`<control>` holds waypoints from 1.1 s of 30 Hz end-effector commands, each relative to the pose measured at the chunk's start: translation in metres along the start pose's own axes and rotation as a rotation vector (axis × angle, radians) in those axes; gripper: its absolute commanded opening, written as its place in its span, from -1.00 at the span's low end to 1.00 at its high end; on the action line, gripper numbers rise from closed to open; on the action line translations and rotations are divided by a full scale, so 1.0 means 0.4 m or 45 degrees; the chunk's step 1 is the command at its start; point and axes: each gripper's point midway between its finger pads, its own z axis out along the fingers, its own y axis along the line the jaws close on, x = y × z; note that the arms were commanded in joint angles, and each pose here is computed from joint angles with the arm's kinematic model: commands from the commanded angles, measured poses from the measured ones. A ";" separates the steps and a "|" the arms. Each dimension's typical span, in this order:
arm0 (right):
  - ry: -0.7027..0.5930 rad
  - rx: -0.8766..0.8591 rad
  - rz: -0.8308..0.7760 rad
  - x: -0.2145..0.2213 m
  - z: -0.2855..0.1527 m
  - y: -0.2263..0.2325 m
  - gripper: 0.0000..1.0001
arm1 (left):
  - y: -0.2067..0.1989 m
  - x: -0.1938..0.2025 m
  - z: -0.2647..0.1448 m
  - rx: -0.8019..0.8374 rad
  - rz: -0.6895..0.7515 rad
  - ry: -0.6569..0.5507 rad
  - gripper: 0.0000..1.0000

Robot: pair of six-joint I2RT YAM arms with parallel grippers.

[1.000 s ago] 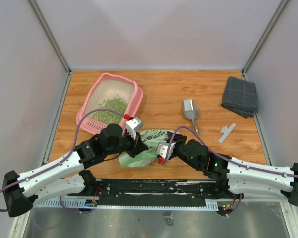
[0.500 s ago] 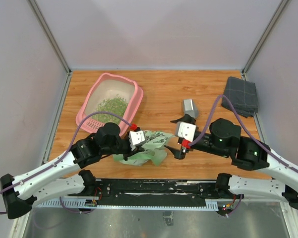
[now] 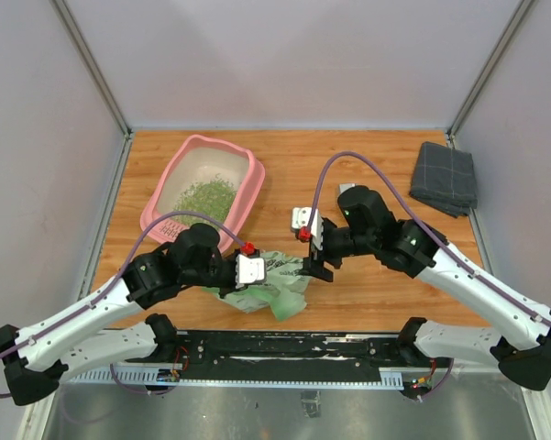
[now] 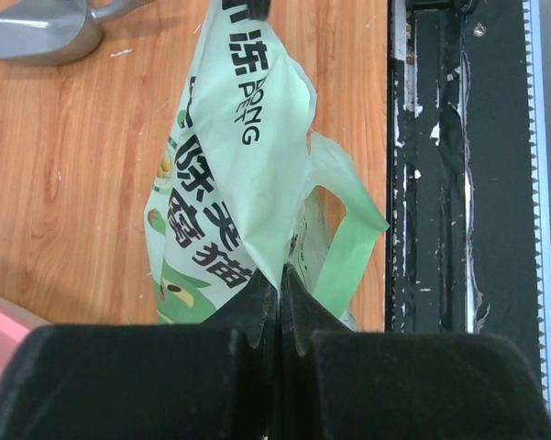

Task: Fill the litter box with clean litter
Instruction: Close the cat litter bag at the center of the board.

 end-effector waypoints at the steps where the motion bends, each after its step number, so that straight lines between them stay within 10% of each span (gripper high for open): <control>1: 0.014 -0.193 0.067 0.043 -0.009 0.076 0.52 | 0.027 -0.115 -0.029 -0.057 0.168 -0.223 -1.00; 20: -0.029 -0.433 0.268 -0.015 0.142 0.061 0.66 | 0.024 -0.104 -0.040 -0.064 0.266 -0.219 -1.00; 29: 0.004 -0.286 0.307 0.142 0.142 0.074 -0.92 | 0.027 -0.033 -0.030 -0.143 0.123 -0.164 -1.00; 33: -0.035 -0.090 0.209 0.175 0.107 0.047 -0.98 | 0.045 0.009 -0.034 -0.229 -0.004 -0.085 -1.00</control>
